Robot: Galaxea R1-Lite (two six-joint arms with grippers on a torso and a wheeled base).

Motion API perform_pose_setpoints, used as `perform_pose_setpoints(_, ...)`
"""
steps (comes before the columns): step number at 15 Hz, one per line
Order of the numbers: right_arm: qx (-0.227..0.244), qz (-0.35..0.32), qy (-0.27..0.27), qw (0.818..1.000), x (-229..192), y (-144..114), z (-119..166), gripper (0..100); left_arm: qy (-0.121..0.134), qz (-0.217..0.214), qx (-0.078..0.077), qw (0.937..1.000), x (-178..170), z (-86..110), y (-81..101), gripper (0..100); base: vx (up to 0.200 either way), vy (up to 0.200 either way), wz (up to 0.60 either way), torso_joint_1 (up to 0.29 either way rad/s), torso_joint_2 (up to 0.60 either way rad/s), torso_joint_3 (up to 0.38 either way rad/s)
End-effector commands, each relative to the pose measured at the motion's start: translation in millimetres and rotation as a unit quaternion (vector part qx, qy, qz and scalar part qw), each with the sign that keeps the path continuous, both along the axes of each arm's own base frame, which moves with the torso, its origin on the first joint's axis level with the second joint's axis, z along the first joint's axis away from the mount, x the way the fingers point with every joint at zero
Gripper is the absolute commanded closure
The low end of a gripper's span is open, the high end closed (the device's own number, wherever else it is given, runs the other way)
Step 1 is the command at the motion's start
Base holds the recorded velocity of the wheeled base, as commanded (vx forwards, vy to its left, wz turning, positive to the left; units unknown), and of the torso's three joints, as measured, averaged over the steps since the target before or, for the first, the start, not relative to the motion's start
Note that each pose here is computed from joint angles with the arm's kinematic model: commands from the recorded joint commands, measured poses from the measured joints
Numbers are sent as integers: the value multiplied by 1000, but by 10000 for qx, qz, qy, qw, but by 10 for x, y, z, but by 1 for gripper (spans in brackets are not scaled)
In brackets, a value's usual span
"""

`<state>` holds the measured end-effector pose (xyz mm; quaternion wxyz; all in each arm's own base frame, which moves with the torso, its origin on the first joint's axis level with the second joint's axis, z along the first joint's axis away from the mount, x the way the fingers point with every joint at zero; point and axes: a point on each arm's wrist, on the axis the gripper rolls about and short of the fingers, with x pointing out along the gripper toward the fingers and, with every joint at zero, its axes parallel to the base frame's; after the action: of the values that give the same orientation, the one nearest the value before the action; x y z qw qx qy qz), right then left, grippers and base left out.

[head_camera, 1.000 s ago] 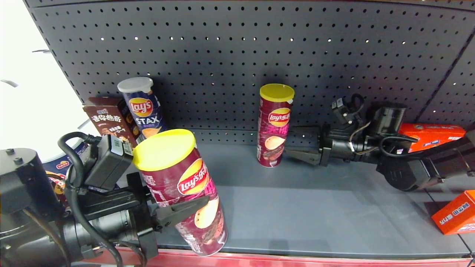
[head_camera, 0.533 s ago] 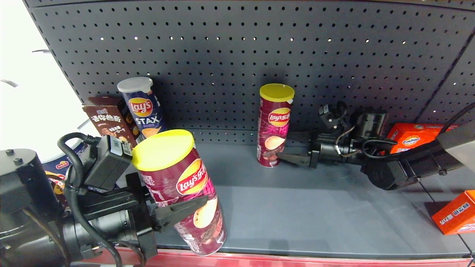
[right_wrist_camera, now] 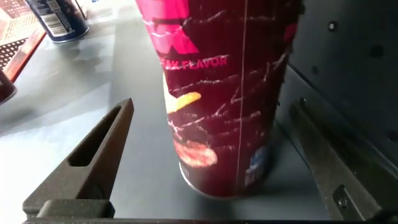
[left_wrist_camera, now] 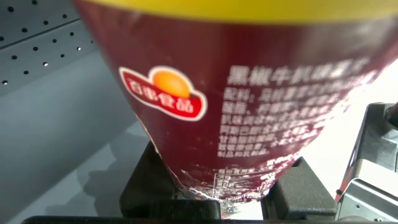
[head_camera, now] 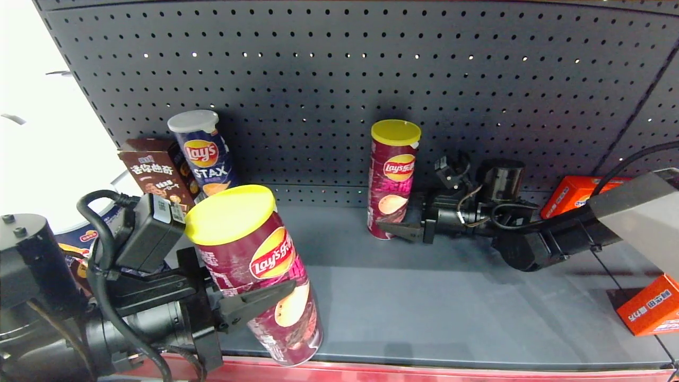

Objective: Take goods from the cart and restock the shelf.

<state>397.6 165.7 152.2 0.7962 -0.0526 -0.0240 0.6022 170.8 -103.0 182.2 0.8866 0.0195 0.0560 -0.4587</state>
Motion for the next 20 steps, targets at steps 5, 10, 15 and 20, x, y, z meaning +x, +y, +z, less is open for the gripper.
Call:
perform_pose_setpoints(5, 8, 53, 1, 10000, 52, 113, -52, 0, -3, 0, -2, 10000, -9, -1, 5, 100, 0, 0, 0, 0, 0, 0)
perform_pose_setpoints(10, 40, -39, -93, 9999, 41, 155, -31, 100, 11, 7, 5, 10000, -22, -12, 16, 100, 0, 0, 0, 0, 0, 0)
perform_pose_setpoints(15, 90, -177, -222, 9996, -435, -42, 356, 100, -57, 47, -39, 10000, -46, 20, 45, 100, 0, 0, 0, 0, 0, 0)
perform_pose_setpoints(20, 88, -223, -229, 9995, -1073, -219, 378, 100, -175, 201, -105, 9996, -73, 71, 124, 100, 0, 0, 0, 0, 0, 0)
